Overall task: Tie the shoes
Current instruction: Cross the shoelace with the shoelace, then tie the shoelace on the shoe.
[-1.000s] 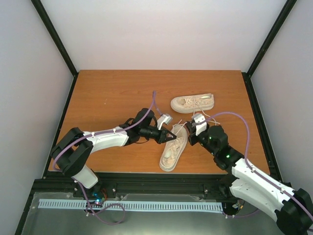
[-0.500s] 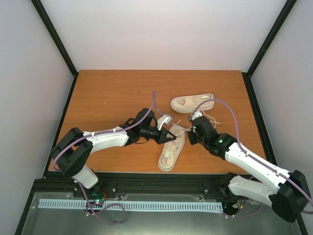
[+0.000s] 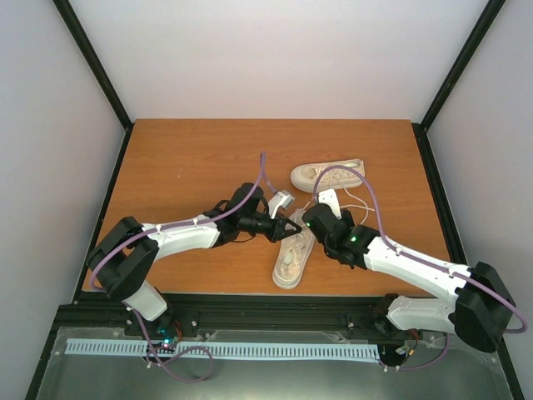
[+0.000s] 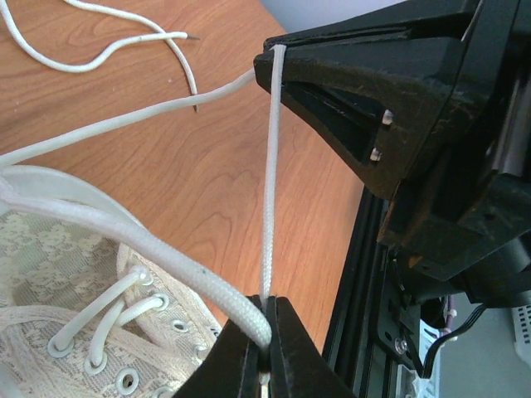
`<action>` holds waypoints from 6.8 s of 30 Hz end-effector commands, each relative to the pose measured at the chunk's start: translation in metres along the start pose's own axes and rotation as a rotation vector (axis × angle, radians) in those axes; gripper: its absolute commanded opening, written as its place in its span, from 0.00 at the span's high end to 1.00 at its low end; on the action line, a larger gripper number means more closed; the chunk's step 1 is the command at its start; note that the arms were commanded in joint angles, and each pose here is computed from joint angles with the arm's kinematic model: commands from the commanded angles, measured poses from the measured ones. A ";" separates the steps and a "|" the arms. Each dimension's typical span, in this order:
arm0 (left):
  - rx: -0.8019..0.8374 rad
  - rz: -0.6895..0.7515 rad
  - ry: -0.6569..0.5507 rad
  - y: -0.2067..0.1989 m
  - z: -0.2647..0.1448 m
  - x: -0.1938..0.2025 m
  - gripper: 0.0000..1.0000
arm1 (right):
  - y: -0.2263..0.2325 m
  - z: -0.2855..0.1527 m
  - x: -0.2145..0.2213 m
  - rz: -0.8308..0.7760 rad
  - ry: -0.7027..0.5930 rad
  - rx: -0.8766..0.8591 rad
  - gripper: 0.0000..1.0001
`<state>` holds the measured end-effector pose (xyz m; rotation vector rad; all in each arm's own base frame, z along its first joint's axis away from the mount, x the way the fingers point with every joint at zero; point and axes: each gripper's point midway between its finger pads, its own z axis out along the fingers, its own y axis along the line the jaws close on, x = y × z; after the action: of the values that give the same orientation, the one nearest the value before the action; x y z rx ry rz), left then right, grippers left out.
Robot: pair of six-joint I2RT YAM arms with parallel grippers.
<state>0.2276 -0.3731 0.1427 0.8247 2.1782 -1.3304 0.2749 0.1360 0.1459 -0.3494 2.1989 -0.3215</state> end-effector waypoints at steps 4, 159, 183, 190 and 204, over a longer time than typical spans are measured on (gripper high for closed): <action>0.013 -0.008 0.064 -0.002 -0.001 0.016 0.99 | -0.048 0.004 -0.018 0.038 -0.075 0.303 0.97; -0.275 0.450 0.012 -0.017 0.000 0.034 0.99 | 0.077 -0.004 0.008 0.158 -0.218 -0.509 0.97; 0.064 0.267 0.099 -0.018 -0.029 0.028 0.99 | 0.134 -0.024 0.040 0.144 -0.043 -0.937 0.97; 0.108 0.292 0.150 -0.022 -0.025 0.019 0.99 | 0.132 -0.031 0.042 0.157 -0.005 -0.945 0.97; 0.088 0.197 0.184 -0.010 -0.034 0.057 0.99 | 0.117 -0.005 0.036 0.215 -0.115 -0.801 0.72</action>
<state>0.1797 -0.3322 0.1112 1.2338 2.1773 -1.2604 0.2224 0.2456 0.0754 -0.5901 2.1763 0.7876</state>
